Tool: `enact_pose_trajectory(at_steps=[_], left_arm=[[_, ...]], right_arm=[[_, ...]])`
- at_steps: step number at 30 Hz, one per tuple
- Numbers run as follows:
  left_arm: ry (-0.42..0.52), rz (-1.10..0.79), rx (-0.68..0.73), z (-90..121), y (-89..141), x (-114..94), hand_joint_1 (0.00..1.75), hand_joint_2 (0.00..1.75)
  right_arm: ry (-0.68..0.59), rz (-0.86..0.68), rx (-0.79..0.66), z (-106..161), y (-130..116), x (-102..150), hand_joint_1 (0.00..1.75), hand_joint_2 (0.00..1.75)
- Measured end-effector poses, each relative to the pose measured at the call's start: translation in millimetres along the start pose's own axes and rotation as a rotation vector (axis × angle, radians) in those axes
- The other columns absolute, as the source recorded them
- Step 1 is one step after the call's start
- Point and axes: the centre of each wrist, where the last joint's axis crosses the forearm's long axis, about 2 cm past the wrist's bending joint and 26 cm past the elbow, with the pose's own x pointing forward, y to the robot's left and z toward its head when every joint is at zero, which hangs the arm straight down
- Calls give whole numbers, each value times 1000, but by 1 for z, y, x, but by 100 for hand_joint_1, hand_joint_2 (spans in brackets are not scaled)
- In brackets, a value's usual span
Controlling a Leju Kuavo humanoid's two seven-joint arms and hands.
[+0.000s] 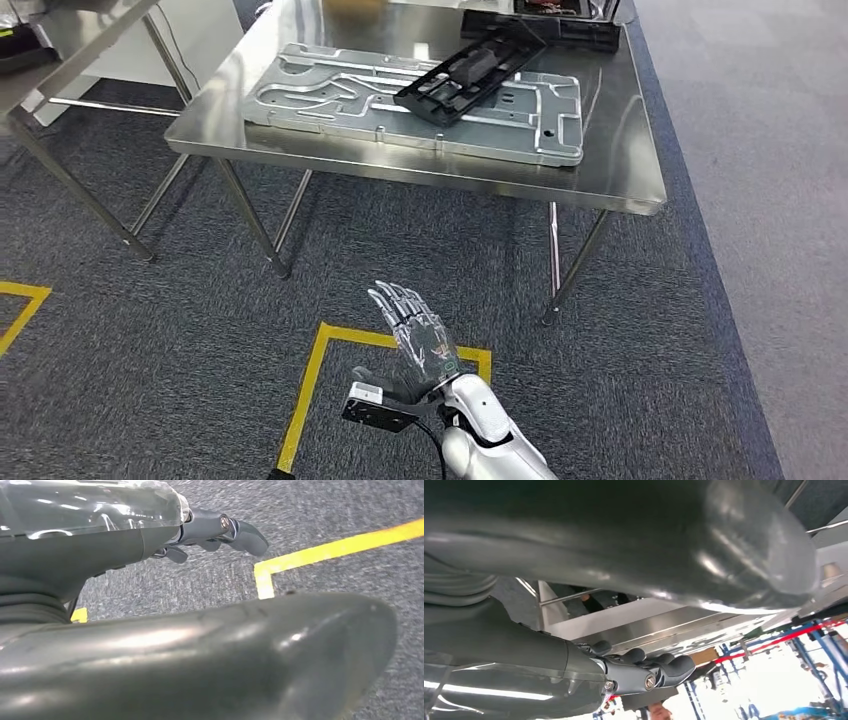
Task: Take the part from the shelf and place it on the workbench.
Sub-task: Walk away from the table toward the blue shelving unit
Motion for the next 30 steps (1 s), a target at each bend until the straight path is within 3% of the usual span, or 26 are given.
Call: enact_pose_trajectory(at_steps=[30], left_arm=[[22, -26, 15, -1, 6, -7, 0, 0]], right_arm=[[7, 7, -19, 23, 6, 5, 0, 0]])
